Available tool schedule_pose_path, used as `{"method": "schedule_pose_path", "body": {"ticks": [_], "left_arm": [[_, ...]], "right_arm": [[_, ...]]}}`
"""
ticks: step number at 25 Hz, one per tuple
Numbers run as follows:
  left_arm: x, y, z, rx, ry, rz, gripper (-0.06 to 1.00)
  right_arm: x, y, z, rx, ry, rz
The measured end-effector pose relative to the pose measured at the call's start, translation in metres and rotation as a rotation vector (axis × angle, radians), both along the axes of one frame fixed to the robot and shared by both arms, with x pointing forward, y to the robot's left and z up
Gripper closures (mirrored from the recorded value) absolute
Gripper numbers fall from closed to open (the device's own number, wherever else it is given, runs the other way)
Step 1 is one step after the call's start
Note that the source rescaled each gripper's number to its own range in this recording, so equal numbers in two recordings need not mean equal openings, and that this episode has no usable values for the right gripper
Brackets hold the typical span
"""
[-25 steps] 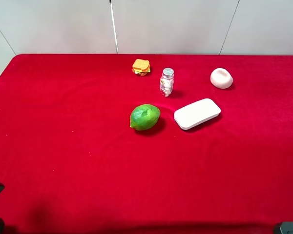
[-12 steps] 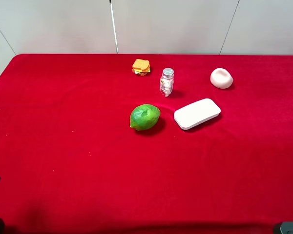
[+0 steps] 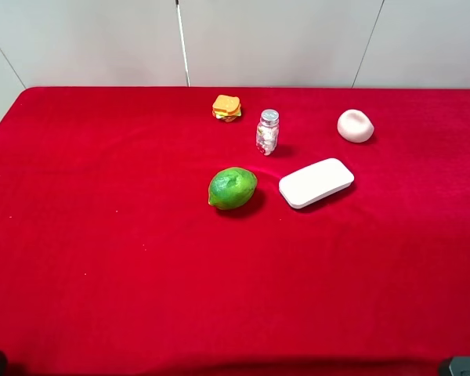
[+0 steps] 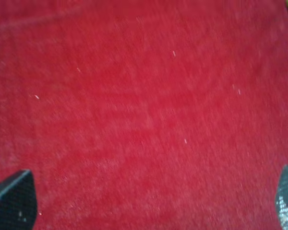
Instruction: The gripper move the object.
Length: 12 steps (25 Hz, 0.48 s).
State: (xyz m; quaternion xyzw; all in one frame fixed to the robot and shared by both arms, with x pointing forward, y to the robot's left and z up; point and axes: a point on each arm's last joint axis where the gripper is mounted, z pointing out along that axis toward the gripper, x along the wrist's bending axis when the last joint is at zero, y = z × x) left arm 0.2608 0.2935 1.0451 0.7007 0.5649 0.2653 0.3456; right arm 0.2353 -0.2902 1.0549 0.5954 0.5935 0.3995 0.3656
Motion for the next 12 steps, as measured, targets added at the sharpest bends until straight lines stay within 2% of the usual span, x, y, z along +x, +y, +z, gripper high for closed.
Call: {"method": "schedule_pose_path", "body": {"ticks": [4,12], "left_arm": [[-0.012,0.002,0.001,-0.015,-0.08,0.029,-0.06],[-0.026,0.005,0.002,-0.032,-0.173,0.028,-0.06]], "right_arm": [[0.0,0.0,0.0,0.0,0.0,0.0],[0.0,0.0,0.0,0.0,0.0,0.0]]}}
